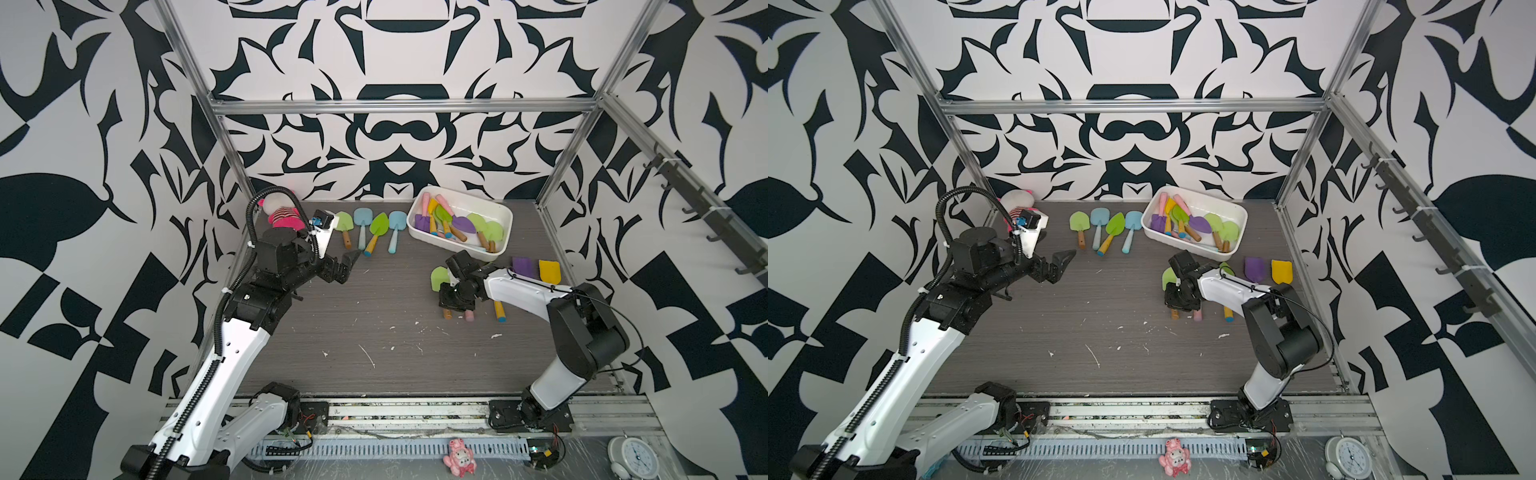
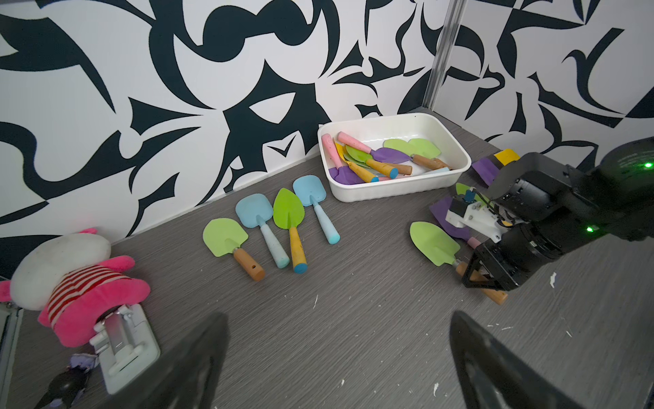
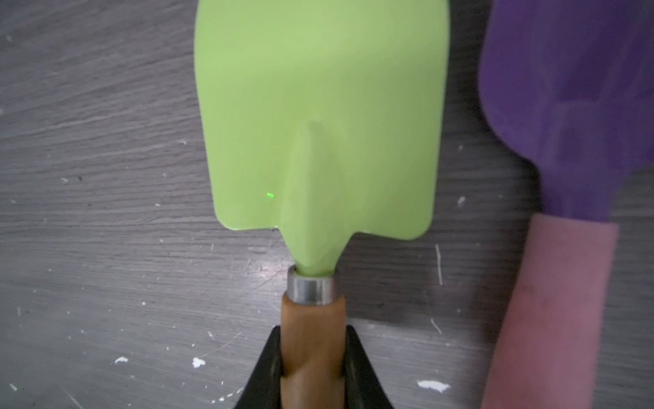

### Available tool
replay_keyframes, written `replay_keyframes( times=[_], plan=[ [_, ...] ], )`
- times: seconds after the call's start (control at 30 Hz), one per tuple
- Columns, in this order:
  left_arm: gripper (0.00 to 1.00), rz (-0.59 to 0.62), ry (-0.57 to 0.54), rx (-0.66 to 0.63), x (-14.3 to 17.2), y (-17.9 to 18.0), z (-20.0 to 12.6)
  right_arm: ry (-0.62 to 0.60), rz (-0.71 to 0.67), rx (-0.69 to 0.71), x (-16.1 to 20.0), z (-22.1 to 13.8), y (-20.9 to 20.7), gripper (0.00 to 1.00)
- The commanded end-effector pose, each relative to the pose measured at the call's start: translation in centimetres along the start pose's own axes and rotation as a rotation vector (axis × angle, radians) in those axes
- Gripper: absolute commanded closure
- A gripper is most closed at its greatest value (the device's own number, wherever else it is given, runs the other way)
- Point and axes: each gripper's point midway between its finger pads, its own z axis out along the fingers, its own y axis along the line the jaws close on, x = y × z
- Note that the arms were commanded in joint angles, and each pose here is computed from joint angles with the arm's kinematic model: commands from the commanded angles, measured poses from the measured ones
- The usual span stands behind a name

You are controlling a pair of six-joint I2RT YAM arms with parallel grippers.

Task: Take the shovel out of the storage box
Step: Place the shovel at the center of the board.

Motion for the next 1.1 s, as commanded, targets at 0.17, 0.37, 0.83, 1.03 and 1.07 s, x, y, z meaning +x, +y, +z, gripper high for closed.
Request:
replay_keyframes(
  times=[0.17,0.37,0.83,1.03,1.07],
  plan=[
    [0.01,-0.006,-0.001,-0.001,0.5,0.0,0.1,-0.038,0.007,0.035,-0.7,0.2,-0.2,0.72],
    [0.01,-0.007,0.004,-0.001,0.7,0.0,0.2,-0.050,0.006,0.025,-1.0,-0.8,0.2,0.56],
    [0.01,0.002,0.001,-0.012,0.6,0.1,0.1,-0.333,-0.117,-0.001,-7.5,-12.1,2.8,0.32],
    [0.01,0.012,0.010,-0.010,0.8,0.2,0.3,-0.440,-0.121,0.049,-11.6,-15.5,0.8,0.24],
    [0.00,0.013,0.013,-0.011,0.8,0.2,0.3,-0.452,-0.119,0.063,-12.1,-15.8,0.3,0.23]
  ],
)
